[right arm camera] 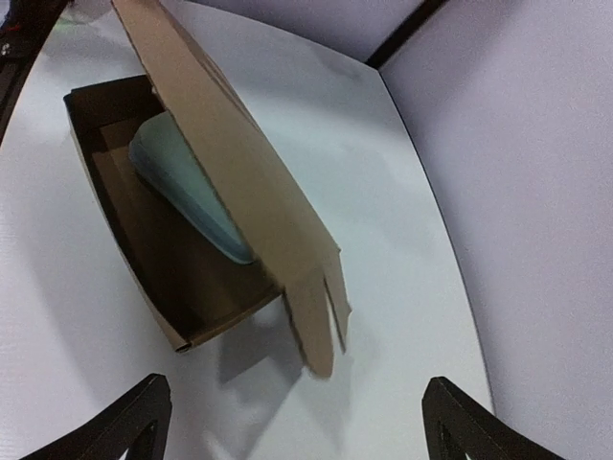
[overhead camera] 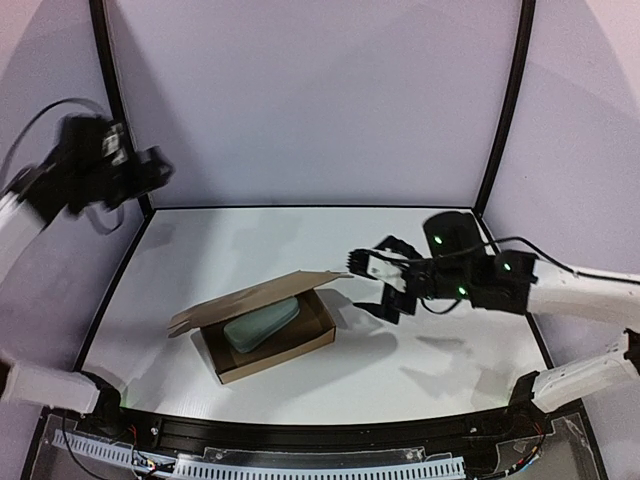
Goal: Fold the paper box
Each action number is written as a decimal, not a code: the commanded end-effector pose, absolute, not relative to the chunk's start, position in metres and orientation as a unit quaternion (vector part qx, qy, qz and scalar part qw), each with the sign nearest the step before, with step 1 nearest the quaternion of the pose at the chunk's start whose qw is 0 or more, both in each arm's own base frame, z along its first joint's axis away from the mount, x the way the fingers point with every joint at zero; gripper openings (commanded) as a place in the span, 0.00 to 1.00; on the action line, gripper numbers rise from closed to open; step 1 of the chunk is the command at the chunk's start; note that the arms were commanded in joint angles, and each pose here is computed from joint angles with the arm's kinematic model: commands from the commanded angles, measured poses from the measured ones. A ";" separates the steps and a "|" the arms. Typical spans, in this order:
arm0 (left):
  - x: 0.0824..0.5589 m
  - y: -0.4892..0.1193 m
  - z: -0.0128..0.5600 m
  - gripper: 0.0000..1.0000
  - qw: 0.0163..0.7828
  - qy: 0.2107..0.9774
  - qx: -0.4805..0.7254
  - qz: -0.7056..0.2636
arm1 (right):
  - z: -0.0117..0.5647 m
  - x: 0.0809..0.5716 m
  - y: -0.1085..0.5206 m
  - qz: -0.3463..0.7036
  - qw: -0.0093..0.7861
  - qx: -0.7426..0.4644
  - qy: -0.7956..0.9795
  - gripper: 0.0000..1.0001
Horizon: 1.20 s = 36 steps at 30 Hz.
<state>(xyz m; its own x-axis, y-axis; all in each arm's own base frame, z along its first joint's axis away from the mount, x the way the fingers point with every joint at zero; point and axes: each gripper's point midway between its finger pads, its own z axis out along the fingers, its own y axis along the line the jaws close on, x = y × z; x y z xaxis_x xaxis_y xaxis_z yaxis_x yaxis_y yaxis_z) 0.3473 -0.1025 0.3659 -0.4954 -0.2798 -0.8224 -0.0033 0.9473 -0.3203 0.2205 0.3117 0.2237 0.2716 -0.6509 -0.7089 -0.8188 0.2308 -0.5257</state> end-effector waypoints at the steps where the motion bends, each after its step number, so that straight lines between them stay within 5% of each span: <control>1: 0.271 -0.027 0.294 0.99 0.456 0.874 -0.169 -0.005 | 0.236 0.225 0.345 0.072 0.491 -0.711 0.499 0.92; 12: 0.196 0.007 0.259 0.99 0.451 0.865 -0.221 -0.010 | 0.223 0.224 0.393 0.148 0.404 -0.778 0.457 0.74; 18: 0.202 0.003 0.260 0.99 0.448 0.868 -0.217 -0.015 | 0.213 0.239 0.404 0.134 0.386 -0.782 0.471 0.44; 26: 0.223 -0.006 0.264 0.99 0.450 0.868 -0.208 -0.015 | 0.210 0.263 0.399 0.080 0.402 -0.760 0.504 0.19; 36: 0.264 -0.032 0.270 0.99 0.462 0.866 -0.188 -0.046 | 0.214 0.307 0.380 -0.016 0.419 -0.717 0.557 0.11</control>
<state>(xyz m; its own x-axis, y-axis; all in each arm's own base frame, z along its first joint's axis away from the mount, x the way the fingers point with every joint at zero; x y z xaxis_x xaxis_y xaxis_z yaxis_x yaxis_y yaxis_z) 0.2430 -0.0187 0.2567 -0.5253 -0.3733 -0.7646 -0.3292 0.9178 -0.2219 0.2766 0.3991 0.2164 0.4826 -0.7247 -0.4919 -0.7953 -0.1273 -0.5927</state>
